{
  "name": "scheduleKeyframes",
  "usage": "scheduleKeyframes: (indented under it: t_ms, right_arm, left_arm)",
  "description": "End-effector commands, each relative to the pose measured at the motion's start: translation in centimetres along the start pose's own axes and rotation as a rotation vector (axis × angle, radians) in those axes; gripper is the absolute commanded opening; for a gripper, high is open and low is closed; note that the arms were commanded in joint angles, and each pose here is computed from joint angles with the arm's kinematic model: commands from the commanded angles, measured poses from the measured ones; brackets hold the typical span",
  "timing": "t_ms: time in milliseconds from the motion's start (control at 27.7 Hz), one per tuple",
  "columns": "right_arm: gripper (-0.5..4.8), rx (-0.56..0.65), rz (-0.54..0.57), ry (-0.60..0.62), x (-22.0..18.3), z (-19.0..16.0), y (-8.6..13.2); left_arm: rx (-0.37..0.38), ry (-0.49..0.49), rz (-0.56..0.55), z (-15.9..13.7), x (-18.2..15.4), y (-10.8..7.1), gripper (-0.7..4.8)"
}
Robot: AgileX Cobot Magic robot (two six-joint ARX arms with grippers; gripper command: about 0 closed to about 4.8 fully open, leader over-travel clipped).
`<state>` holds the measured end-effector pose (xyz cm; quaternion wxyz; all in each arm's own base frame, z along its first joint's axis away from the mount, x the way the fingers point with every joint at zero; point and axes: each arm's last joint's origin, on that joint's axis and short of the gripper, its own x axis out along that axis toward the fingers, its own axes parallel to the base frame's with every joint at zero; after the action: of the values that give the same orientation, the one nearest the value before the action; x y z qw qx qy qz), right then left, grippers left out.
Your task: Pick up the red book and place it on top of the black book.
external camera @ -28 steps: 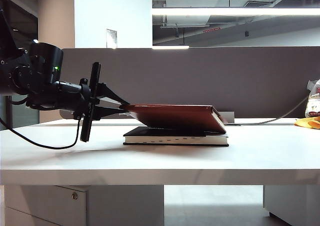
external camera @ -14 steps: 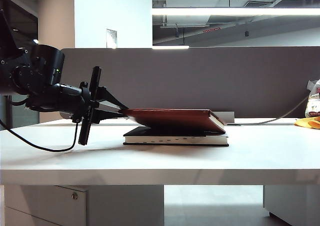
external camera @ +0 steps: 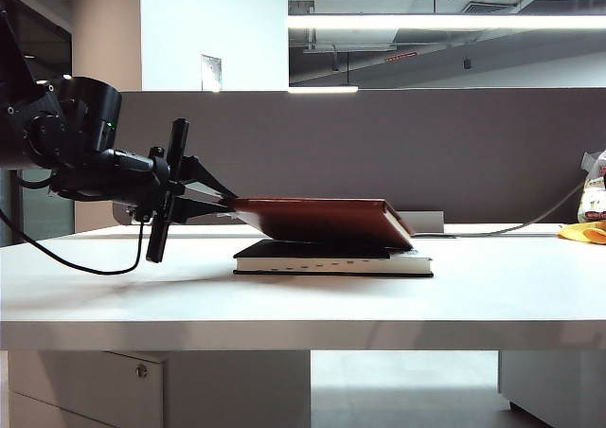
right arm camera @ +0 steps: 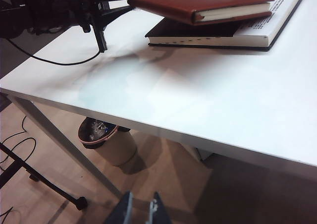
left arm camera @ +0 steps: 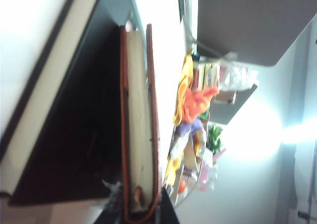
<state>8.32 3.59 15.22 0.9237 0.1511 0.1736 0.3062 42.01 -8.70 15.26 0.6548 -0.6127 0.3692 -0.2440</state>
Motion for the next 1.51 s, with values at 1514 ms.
scheduleKeyframes:
  t_ms: [1514]
  right_arm:
    - [0.53,0.025,0.017,0.0,-0.06,0.16,0.13]
  left_arm:
    - [0.06,0.01,0.032,0.09,0.87,-1.05,1.56]
